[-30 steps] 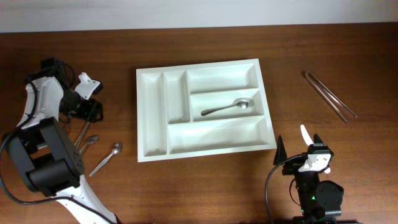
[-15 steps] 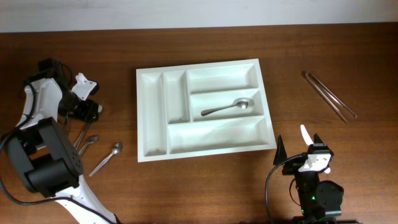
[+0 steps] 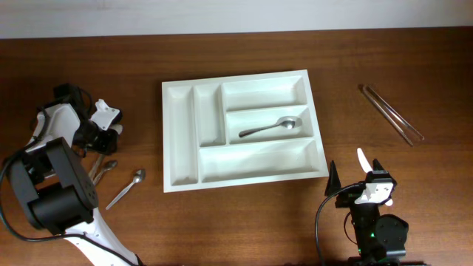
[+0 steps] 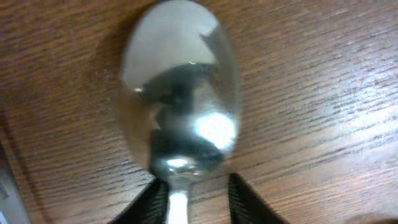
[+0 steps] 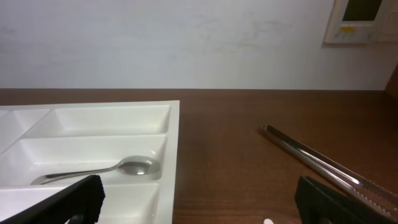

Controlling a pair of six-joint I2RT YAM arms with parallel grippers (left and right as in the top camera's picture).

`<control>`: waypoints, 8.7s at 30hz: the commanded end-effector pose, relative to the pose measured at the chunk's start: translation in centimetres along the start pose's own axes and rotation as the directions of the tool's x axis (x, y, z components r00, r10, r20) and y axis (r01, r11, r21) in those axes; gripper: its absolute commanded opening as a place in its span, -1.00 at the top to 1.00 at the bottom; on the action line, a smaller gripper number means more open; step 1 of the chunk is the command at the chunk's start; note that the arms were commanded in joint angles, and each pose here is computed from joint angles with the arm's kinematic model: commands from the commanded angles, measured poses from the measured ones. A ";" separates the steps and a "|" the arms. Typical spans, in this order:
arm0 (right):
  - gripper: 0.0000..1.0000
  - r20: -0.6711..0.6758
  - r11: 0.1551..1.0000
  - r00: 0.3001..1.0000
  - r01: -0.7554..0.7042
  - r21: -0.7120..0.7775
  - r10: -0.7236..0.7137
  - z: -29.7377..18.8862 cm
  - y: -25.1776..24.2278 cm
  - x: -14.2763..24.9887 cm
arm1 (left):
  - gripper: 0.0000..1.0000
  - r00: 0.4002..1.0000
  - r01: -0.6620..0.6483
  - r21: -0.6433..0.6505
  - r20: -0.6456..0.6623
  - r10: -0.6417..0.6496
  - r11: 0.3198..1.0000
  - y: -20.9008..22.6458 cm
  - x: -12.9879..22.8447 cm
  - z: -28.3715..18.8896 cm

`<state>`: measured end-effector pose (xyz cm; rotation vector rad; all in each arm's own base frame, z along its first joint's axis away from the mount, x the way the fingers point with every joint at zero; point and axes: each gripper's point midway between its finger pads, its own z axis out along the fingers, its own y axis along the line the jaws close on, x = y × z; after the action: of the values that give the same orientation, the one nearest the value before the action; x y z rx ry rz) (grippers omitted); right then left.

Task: Pack container
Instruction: 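Return the left gripper to the cutlery and grasp a second spoon, then place the second spoon beside the first in the middle compartment, then move the left gripper back and grasp a silver fork, then carry the fork with the left gripper into the upper compartment, then return the left gripper and grasp a second silver fork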

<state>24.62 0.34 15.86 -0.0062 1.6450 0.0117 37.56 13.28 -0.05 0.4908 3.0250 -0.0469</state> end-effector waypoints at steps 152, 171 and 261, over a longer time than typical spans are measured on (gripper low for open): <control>-0.97 -0.003 1.000 1.000 -0.013 0.020 0.013 0.0 -0.4 0.3 | -0.26 0.991 0.122 -0.169 0.073 -0.111 0.978 5.2 2.7 -1.9; -0.98 -0.003 1.000 1.000 -0.013 0.020 0.013 0.0 -0.4 0.3 | 0.74 0.991 0.119 -0.175 0.078 -0.106 0.977 6.4 2.3 0.9; -0.97 -0.003 1.000 1.000 -0.013 0.020 0.013 0.0 -0.4 0.3 | -1.00 0.952 0.202 -0.286 0.281 -0.120 0.937 11.6 -3.1 -14.3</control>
<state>24.62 0.34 15.86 -0.0059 1.6450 0.0119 43.33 23.74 16.83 0.2162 2.7052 0.4597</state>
